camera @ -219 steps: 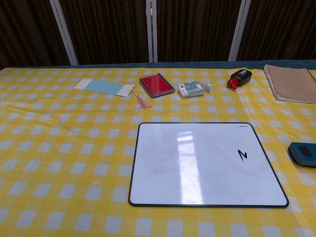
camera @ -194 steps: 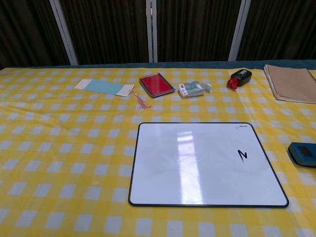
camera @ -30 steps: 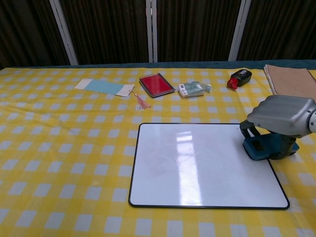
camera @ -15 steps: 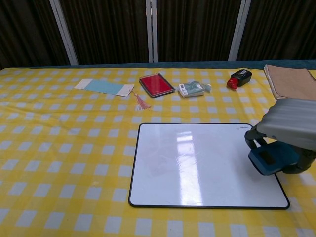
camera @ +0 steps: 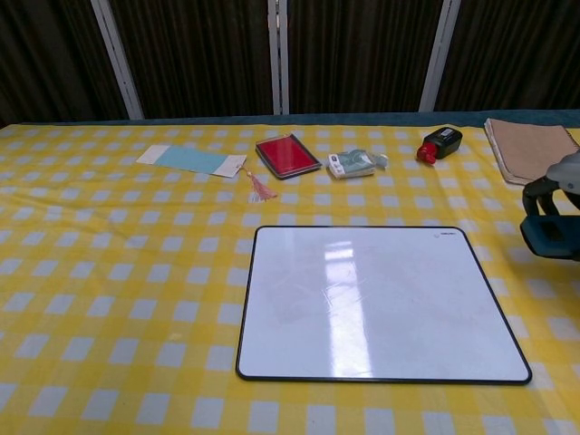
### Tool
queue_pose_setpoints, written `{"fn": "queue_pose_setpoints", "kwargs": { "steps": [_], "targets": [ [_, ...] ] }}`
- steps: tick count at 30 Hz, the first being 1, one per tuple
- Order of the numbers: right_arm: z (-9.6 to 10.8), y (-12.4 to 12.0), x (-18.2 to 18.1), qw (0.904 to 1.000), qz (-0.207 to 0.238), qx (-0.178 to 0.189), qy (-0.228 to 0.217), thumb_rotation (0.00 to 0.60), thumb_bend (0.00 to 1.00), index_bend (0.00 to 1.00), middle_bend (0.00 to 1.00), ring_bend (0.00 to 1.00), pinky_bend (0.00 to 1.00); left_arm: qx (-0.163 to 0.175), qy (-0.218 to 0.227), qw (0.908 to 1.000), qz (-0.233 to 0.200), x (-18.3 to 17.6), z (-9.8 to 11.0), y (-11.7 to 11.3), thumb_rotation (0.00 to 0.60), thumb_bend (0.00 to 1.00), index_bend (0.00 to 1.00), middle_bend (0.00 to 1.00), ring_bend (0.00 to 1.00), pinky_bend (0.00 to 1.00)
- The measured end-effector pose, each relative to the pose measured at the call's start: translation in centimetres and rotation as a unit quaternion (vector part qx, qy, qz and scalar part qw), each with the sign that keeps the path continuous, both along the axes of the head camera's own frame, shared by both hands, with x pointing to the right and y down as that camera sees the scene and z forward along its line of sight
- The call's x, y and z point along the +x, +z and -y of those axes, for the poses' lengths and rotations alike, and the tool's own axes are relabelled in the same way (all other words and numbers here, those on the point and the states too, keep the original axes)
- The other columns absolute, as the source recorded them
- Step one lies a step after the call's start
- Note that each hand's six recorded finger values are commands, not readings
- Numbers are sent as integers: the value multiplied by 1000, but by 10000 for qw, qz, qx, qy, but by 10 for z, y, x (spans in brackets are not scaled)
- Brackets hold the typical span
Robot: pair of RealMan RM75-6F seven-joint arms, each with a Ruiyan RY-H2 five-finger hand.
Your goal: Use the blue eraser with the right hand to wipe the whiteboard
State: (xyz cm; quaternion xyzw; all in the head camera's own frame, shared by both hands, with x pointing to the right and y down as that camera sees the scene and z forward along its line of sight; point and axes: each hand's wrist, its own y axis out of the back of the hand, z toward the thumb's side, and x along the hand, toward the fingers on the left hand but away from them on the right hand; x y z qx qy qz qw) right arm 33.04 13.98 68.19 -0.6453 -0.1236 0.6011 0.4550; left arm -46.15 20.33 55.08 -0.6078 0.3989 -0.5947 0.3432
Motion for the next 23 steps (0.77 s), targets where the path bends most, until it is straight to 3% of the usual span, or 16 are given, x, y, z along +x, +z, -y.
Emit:
{"fn": "queue_pose_setpoints", "kwargs": {
  "steps": [1, 2, 4, 7, 11, 16, 23],
  "targets": [
    [0, 3, 4, 10000, -9, -32, 86, 600, 85, 203, 352, 343, 405, 4, 0, 10000, -2, 0, 0, 0, 600, 0, 0, 0, 0, 0],
    [-1, 8, 7, 9998, -11, -95, 189, 600, 16, 83, 247, 242, 320, 10, 0, 10000, -7, 0, 0, -1, 600, 0, 0, 0, 0, 0],
    [-5, 12, 9, 9991, 60, -235, 339, 600, 0, 9, 127, 122, 258, 23, 7, 10000, -26, 1, -1, -2, 600, 0, 0, 0, 0, 0],
    [-9, 11, 8, 9966, 350, -401, 624, 600, 0, 0, 44, 36, 196, 17, 10, 10000, -49, 2, -2, -3, 600, 0, 0, 0, 0, 0],
    [-14, -2, 5, 9924, 772, -382, 876, 600, 0, 0, 0, 0, 14, 41, 11, 9999, -102, 2, -1, -6, 600, 0, 0, 0, 0, 0],
    [-18, -32, 8, 9885, 1198, -1, 924, 600, 0, 0, 0, 0, 0, 135, 62, 9997, -206, 3, -2, -11, 600, 0, 0, 0, 0, 0],
    [-38, -85, 23, 9750, 1849, 808, 936, 600, 0, 0, 0, 0, 0, 323, 164, 9986, -391, 5, -3, -19, 600, 0, 0, 0, 0, 0]
  ]
}}
